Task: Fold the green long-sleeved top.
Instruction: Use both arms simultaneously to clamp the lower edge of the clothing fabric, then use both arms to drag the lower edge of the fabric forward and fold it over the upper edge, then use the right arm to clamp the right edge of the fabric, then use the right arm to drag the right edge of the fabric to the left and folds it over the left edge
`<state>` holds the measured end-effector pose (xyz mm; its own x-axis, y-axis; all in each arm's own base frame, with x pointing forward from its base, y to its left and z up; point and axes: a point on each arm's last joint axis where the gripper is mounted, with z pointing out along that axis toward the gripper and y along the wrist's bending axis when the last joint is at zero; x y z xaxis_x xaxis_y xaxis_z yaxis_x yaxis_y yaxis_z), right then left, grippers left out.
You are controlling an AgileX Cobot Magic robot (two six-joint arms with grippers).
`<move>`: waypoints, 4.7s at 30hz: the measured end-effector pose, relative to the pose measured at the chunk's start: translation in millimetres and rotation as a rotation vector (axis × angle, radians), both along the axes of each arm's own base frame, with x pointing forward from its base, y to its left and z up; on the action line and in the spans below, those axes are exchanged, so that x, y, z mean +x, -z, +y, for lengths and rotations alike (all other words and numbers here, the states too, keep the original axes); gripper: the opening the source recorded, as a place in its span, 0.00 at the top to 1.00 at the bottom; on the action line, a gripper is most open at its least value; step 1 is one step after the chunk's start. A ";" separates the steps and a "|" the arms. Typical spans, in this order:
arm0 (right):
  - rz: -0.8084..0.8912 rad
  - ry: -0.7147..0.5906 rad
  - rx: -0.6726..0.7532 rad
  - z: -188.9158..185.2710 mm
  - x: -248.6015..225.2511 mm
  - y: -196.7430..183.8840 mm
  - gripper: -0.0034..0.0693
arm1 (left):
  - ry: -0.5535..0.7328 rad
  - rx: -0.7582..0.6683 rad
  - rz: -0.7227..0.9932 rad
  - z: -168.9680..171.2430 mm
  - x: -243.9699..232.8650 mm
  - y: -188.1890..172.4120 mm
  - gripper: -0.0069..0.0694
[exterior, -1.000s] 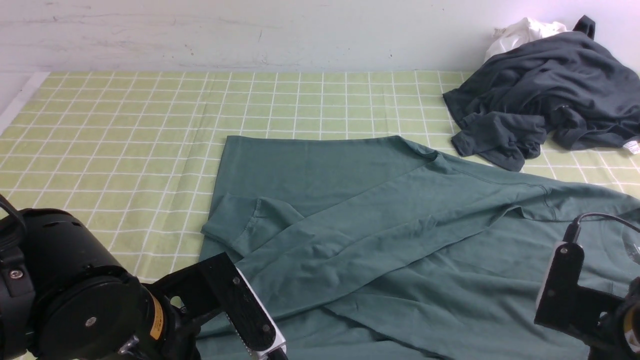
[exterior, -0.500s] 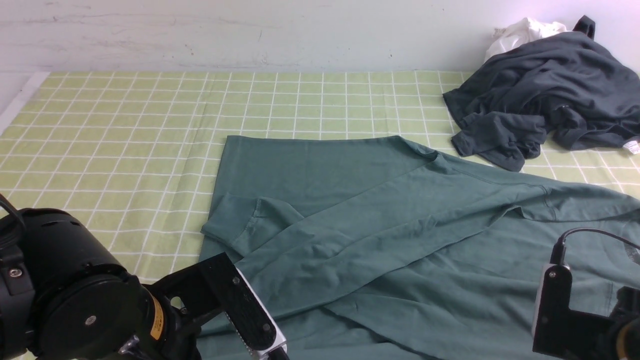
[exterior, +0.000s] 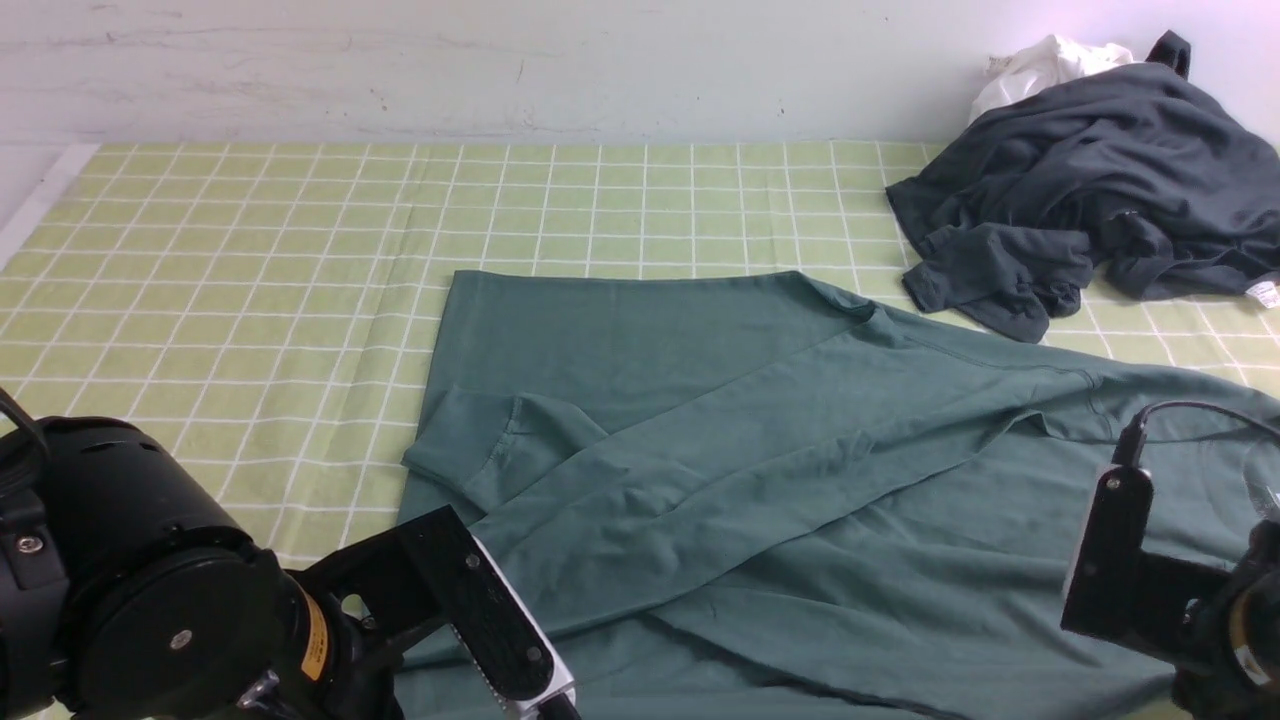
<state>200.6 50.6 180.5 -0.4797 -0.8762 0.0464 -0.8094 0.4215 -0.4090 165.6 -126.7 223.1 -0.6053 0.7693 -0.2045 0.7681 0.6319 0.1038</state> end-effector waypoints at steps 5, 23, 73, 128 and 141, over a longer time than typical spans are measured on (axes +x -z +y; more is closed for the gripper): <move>-0.023 0.040 -0.004 -3.1 -2.5 -17.1 0.95 | -0.034 -0.011 0.001 -1.2 6.3 -14.9 0.91; -0.417 0.114 0.195 -13.5 137.6 -51.8 0.95 | -0.506 -0.307 -0.236 30.0 184.2 -55.3 0.90; -0.635 0.332 0.792 59.3 290.9 24.5 0.97 | -0.400 -0.391 -0.551 72.4 60.2 -136.9 0.92; -0.359 0.788 0.893 -58.3 188.1 -177.6 0.93 | -0.420 -0.357 -0.377 82.4 -1.7 -56.6 0.92; -0.214 0.179 1.161 227.5 189.6 -85.7 0.93 | -0.422 -0.361 -0.379 82.2 -1.5 -56.8 0.92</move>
